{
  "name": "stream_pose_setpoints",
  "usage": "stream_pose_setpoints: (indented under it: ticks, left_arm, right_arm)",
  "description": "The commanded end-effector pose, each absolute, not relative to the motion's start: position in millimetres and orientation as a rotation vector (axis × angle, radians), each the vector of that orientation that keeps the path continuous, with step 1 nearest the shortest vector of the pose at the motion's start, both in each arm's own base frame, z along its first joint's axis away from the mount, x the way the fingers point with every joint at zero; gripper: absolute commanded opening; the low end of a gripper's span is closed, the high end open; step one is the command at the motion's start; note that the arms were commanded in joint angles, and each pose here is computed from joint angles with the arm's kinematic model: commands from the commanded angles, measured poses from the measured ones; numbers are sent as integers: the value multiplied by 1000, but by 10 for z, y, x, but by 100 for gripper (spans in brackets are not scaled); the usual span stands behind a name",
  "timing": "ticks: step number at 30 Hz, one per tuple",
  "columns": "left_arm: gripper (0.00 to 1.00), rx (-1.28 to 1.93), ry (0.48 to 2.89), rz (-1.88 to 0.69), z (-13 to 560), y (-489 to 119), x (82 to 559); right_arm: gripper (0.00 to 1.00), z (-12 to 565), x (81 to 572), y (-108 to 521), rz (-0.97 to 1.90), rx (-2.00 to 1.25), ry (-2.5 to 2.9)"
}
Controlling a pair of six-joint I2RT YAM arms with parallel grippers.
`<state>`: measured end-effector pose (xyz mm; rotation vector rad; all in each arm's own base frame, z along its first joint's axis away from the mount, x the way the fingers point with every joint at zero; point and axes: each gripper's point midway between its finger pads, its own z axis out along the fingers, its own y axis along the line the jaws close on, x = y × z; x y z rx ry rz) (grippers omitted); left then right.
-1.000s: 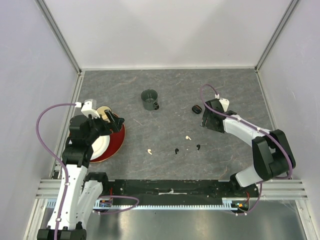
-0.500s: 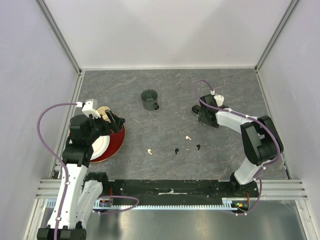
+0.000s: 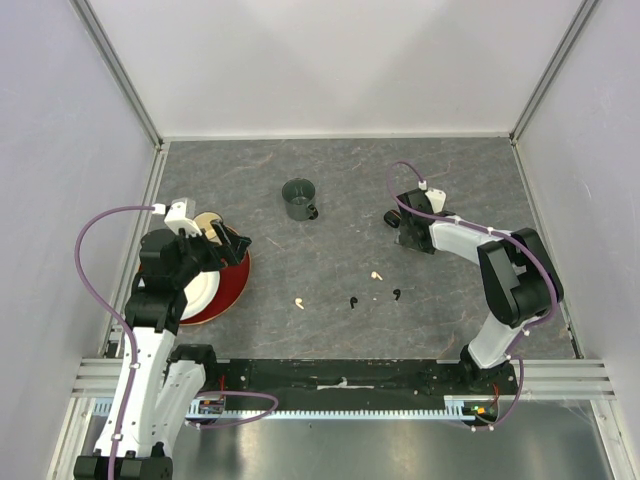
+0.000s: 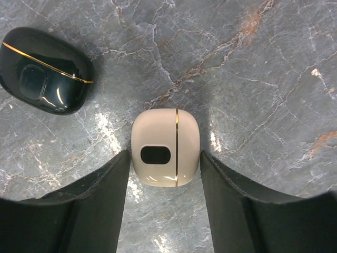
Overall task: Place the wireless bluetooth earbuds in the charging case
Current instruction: Pick up the charging case at the center of the board.
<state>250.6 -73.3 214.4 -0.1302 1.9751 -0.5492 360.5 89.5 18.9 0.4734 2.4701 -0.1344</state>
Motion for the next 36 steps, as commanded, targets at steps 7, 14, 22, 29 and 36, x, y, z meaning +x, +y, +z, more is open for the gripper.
stream_pose_setpoints:
  ticks: [7,14,22,29,36]
  left_arm:
    - [100,-85,1953,-580,2205,-792,2506]
    - [100,-97,1935,-580,2251,-784,2496]
    - [100,-81,1907,-598,2295,-812,2482]
    - [100,-68,1900,-608,2303,-831,2471]
    - [100,14,1813,-768,2385,-1067,2495]
  right_arm:
    - [65,240,3719,896,-163,375,2459]
    - [63,188,3609,892,-151,334,2487]
    - [63,174,3519,879,-130,319,2488]
    - [56,161,3530,891,-115,311,2487]
    - [34,380,3531,914,-74,265,2446]
